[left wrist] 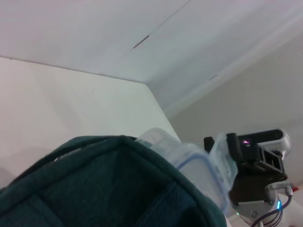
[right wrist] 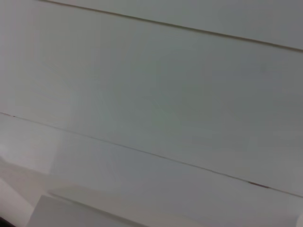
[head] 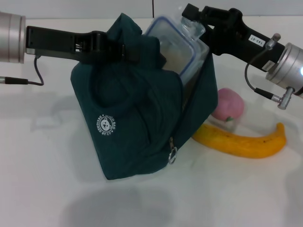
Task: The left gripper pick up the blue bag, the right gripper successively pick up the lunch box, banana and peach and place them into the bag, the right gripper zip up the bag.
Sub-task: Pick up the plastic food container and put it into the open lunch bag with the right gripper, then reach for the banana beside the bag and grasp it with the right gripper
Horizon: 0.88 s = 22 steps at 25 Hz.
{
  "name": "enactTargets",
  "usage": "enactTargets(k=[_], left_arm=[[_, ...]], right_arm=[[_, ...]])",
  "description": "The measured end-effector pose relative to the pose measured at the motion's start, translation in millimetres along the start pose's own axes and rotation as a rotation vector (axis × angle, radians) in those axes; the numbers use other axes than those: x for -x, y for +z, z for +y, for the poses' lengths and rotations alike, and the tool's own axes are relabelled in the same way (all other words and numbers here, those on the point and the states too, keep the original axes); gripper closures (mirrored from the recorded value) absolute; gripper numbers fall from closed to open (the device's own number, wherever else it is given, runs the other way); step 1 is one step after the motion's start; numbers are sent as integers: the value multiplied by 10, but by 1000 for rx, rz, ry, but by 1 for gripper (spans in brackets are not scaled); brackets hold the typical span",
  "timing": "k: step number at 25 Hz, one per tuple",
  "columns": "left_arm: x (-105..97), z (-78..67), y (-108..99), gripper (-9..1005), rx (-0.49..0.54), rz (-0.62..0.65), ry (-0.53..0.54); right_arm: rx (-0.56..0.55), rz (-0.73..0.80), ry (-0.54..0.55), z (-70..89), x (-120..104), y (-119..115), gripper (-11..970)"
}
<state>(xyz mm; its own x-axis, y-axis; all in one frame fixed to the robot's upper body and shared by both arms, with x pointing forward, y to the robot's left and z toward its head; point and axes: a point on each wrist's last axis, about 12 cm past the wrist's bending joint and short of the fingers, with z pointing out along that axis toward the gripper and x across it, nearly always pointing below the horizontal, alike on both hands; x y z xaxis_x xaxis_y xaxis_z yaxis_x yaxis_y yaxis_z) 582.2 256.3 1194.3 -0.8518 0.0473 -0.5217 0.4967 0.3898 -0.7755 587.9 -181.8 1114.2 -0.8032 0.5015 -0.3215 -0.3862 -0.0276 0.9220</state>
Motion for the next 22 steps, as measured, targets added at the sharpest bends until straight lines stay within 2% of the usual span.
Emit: enactTargets(k=[9, 11, 16, 21, 22], left_arm=[[4, 12, -32, 945, 10, -3, -1], [3, 31, -57, 945, 23, -10, -2], [-21, 80, -164, 945, 45, -38, -10], [-88, 126, -246, 944, 53, -56, -26], [-102, 132, -260, 944, 53, -57, -27]], right_arm=[[14, -32, -38, 15, 42, -84, 712], [31, -61, -75, 46, 98, -182, 701], [49, -99, -161, 125, 203, -377, 468], [1, -39, -397, 303, 397, -584, 293], [-15, -12, -448, 352, 444, -597, 293]])
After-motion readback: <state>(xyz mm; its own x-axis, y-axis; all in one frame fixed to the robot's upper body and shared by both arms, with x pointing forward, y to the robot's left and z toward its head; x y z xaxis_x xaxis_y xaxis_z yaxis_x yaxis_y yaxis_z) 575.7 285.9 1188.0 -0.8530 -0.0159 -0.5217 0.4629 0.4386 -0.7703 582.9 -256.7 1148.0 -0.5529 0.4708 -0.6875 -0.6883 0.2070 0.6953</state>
